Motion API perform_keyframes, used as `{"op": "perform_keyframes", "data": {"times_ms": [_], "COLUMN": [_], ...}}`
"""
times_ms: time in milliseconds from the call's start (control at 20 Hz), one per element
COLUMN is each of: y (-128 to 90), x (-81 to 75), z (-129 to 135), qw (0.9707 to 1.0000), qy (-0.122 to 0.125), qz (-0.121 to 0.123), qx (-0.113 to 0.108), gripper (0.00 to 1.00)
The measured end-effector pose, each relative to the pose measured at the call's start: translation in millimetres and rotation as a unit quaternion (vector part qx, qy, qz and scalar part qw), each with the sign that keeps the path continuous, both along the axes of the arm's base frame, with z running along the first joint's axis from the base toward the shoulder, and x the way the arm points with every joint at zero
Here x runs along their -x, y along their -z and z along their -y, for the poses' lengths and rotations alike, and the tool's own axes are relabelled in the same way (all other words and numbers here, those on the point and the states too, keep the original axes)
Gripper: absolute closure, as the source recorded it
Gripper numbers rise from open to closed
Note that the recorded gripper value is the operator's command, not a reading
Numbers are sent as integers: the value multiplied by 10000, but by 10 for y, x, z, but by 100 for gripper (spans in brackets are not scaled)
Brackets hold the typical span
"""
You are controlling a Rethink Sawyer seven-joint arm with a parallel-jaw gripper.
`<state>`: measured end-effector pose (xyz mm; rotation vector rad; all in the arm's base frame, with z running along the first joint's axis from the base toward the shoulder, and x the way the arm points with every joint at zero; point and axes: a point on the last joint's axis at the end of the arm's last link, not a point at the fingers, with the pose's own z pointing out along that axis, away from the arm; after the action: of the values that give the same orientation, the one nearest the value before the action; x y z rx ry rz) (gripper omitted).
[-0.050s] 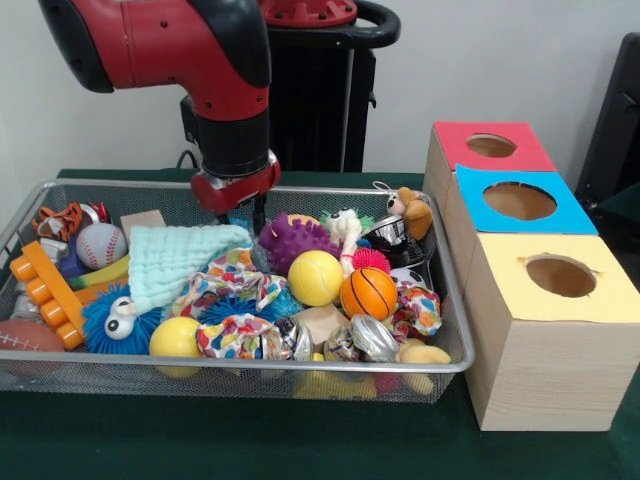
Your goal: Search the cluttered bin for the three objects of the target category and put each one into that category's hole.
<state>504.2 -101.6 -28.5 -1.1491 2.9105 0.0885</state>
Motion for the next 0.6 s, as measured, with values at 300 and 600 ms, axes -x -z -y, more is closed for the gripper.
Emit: {"op": "perform_keyframes", "data": {"times_ms": [300, 600], "y": [-2, -3], "x": [14, 13], "z": [5, 7], "qw": [10000, 10000], "qy": [12, 54], "qz": [64, 54], "qx": [32, 24], "gripper": [0, 0]}}
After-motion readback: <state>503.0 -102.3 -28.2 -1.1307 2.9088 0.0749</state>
